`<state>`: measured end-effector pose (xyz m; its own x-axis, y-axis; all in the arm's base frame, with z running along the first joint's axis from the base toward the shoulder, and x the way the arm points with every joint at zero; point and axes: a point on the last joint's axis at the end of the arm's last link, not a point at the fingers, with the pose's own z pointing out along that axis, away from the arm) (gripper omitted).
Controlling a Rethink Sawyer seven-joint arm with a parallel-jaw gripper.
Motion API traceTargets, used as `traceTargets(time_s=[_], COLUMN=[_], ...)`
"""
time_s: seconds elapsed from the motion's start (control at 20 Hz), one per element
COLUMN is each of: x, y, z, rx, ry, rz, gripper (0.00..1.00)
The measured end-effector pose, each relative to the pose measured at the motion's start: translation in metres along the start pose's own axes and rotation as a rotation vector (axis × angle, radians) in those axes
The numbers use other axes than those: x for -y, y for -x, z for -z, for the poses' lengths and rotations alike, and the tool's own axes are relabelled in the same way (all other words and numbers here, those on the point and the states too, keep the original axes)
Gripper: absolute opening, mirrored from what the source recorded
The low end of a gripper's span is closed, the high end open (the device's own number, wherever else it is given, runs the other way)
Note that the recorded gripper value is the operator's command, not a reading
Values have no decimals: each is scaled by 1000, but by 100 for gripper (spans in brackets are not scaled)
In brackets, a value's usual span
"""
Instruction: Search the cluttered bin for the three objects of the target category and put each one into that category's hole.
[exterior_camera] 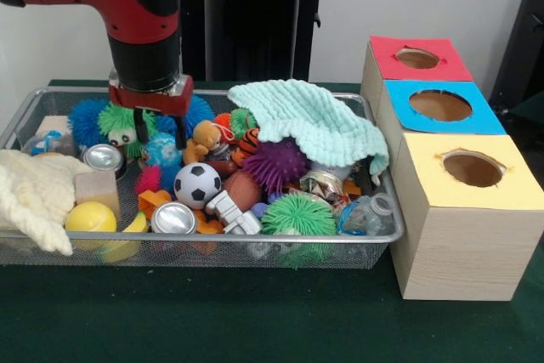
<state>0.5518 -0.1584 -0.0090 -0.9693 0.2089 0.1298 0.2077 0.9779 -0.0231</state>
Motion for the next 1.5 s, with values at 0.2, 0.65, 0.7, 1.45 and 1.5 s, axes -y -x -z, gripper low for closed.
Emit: traceTargets(time_s=[0.2, 0.65, 0.7, 1.45, 1.5], x=[-7, -30, -31, -28, -26], y=[16, 33, 33, 35, 35], z=[-1, -17, -18, -19, -17], rx=[26, 70, 69, 74, 76], ry=[-4, 21, 23, 27, 27], rz=[5, 23, 24, 14, 11], gripper=[100, 100, 100, 100, 100])
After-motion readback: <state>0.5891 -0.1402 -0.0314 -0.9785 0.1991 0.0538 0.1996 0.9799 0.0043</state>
